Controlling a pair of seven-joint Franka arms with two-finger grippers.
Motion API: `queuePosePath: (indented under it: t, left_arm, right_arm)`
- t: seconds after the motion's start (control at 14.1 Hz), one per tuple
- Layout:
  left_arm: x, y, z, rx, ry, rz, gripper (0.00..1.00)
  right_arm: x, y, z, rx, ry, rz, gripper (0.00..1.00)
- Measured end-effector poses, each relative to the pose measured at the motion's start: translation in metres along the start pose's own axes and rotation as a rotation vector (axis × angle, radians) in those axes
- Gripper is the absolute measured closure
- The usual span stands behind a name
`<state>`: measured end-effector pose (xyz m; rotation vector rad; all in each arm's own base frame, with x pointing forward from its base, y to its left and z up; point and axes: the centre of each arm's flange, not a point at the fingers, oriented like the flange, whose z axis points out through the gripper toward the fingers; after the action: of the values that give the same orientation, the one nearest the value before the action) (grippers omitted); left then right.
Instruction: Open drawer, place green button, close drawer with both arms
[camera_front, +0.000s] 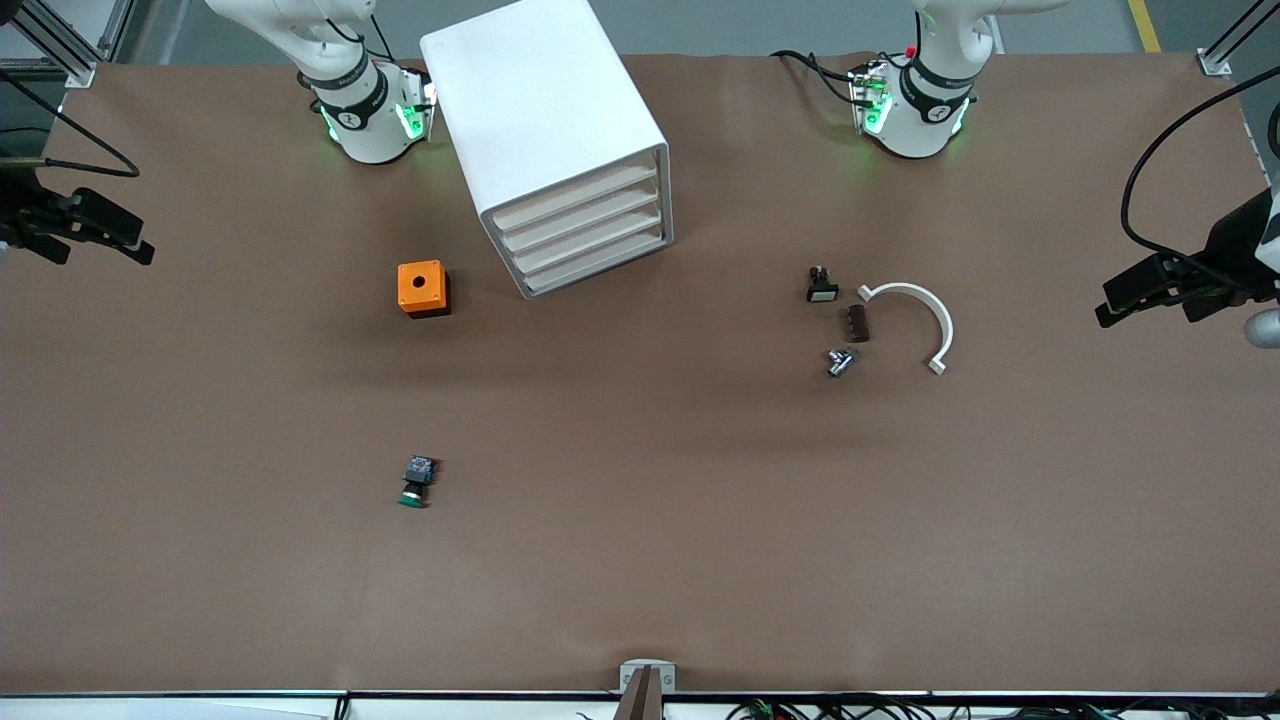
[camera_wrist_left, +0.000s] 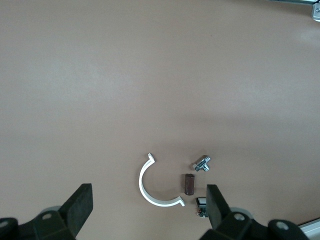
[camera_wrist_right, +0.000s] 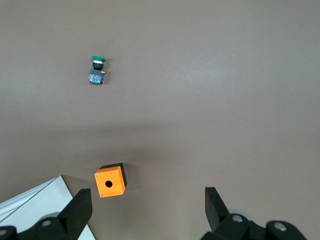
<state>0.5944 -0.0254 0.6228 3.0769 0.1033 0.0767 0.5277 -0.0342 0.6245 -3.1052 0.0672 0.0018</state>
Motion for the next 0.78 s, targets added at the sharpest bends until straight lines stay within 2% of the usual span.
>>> queuePosePath:
  t: [0.57,0.78]
  left_arm:
    - [0.000,-0.001,0.000,-0.008,0.000,-0.003,0.00]
    - [-0.001,0.012,-0.001,-0.087,-0.008,0.002,0.00]
  right_arm:
    - [0.000,0.000,0.000,0.000,0.000,0.000,0.00]
    - [0.000,0.000,0.000,0.000,0.000,0.000,0.00]
